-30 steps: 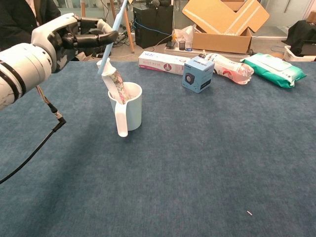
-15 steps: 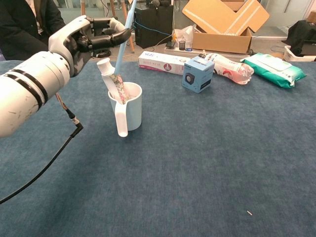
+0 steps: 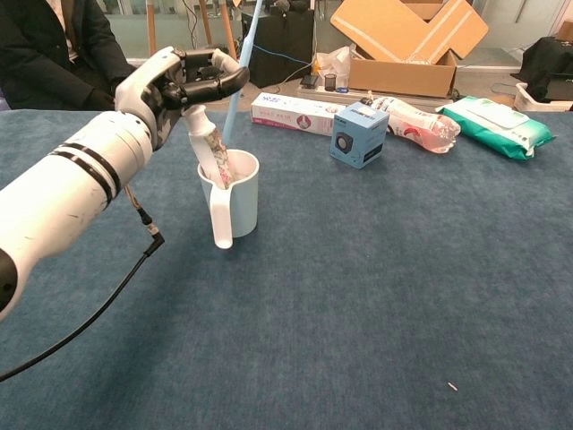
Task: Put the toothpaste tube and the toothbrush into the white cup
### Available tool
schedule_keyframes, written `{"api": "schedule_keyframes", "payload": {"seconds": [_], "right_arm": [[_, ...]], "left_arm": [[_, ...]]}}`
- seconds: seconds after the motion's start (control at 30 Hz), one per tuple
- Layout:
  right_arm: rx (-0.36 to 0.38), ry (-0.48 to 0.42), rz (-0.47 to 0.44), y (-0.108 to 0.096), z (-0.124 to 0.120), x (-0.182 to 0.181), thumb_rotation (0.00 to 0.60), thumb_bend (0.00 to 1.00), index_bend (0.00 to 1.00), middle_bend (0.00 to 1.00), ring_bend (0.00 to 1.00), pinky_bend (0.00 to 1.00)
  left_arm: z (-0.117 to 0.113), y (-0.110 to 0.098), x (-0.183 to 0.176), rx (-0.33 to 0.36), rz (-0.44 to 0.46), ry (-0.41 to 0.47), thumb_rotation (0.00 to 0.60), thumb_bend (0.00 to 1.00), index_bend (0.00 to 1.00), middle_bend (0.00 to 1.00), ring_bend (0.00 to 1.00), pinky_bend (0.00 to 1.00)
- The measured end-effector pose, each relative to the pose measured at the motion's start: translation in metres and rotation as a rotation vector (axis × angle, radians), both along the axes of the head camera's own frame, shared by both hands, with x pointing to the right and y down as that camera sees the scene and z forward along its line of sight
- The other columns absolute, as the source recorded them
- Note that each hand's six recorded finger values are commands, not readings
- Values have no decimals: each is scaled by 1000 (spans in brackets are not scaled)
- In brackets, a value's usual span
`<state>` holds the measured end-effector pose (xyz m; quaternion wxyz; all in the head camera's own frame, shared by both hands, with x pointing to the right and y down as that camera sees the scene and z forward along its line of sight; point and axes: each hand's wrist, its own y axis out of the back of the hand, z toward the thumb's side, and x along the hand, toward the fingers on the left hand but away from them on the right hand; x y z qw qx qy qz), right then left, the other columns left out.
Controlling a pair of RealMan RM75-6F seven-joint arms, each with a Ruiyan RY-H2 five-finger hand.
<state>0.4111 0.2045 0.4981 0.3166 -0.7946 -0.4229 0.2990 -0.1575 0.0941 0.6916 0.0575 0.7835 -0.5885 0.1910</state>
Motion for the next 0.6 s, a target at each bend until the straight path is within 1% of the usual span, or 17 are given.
{"api": "schedule_keyframes", "payload": {"seconds": [0.23,0.4,0.6], "right_arm": [[-2,-2,5,-1,0,2,600,12,48,159,85,403],[-3,-4,6,-1,-1,3,600,12,48,160,85,403],[-4,-4,4,-1,-1,2,600,11,48,160,85,403]], "left_arm": [[9,2,5,-1,-6,23,600,428,536,0,0,0],[6,3,9,25,-1,31,600,428,534,0,0,0],[2,5,11,34,6,45,600,428,530,0,0,0]]}}
